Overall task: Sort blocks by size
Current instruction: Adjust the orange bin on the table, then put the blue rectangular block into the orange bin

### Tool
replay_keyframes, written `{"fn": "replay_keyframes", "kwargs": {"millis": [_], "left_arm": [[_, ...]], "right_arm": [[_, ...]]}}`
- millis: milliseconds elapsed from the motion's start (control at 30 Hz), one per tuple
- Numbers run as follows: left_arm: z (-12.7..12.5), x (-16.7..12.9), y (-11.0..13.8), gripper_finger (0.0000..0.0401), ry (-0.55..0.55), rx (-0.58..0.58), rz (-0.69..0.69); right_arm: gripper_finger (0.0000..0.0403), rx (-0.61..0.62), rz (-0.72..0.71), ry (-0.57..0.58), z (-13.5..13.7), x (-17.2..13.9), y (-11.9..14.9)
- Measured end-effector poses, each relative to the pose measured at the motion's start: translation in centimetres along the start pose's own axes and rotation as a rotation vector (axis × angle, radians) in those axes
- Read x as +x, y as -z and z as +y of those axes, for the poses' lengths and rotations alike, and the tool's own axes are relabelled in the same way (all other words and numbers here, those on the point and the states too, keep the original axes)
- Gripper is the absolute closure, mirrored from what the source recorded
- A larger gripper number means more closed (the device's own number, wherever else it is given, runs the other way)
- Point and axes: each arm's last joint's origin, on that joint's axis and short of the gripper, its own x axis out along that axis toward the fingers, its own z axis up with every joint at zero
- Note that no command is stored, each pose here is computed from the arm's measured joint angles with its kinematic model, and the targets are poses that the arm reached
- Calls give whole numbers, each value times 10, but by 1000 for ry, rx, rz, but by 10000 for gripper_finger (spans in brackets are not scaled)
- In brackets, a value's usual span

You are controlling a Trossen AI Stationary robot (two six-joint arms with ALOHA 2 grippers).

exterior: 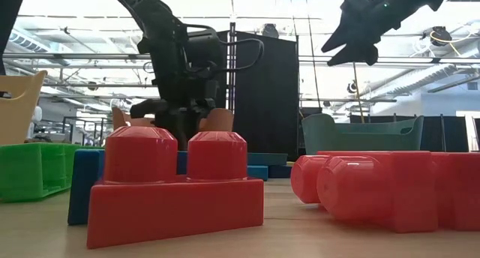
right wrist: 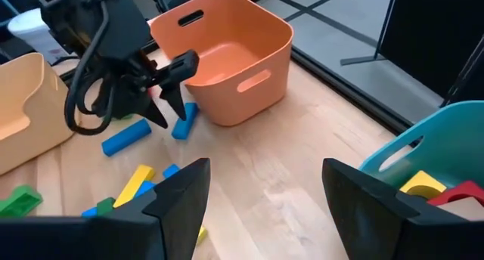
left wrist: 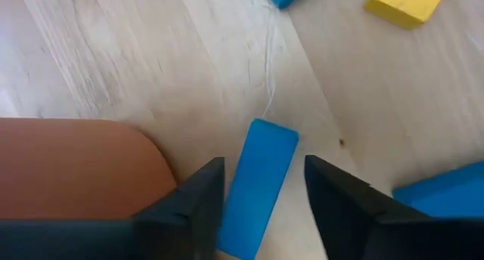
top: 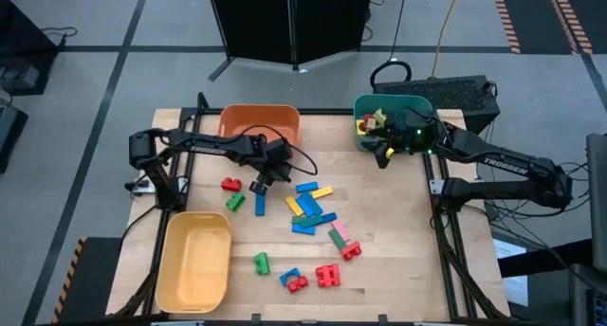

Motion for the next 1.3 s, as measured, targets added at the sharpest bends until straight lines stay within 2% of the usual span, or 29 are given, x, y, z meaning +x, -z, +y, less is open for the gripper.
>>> {"fn": "replay_keyframes", "kwargs": {"millis": [133, 200, 267, 367, 433, 533, 833, 967, 1167, 1300], "left_arm": [[3, 0, 3, 169, -2, 39, 2], [4, 0, 3, 157, -4, 87, 4], [3, 0, 3, 154, -8, 135, 9], [7, 1, 4, 160, -69, 175, 55], [13, 3, 8, 164, -113, 168, 90], [18, 3, 14, 166, -124, 145, 108], [14, -1, 29, 166, -42, 127, 216], [10, -1, 24, 166, -25, 119, 191], [-10, 0, 1, 166, 38, 196, 68], [-17, 0, -13, 166, 7, 236, 12]], "right_arm": [[161, -11, 1, -2, 5, 0, 1], [161, -18, -1, 4, 7, 0, 2], [161, -23, -5, 17, 8, 0, 2], [161, -25, -9, 31, 8, 0, 2], [161, -25, -11, 37, 8, 0, 2], [161, -25, -13, 43, 8, 0, 2], [161, -25, -13, 46, 8, 0, 2], [161, -17, -13, 43, 8, 0, 2], [161, -8, -10, 33, 9, 0, 3], [161, -9, -9, 28, 11, 0, 3]]}}
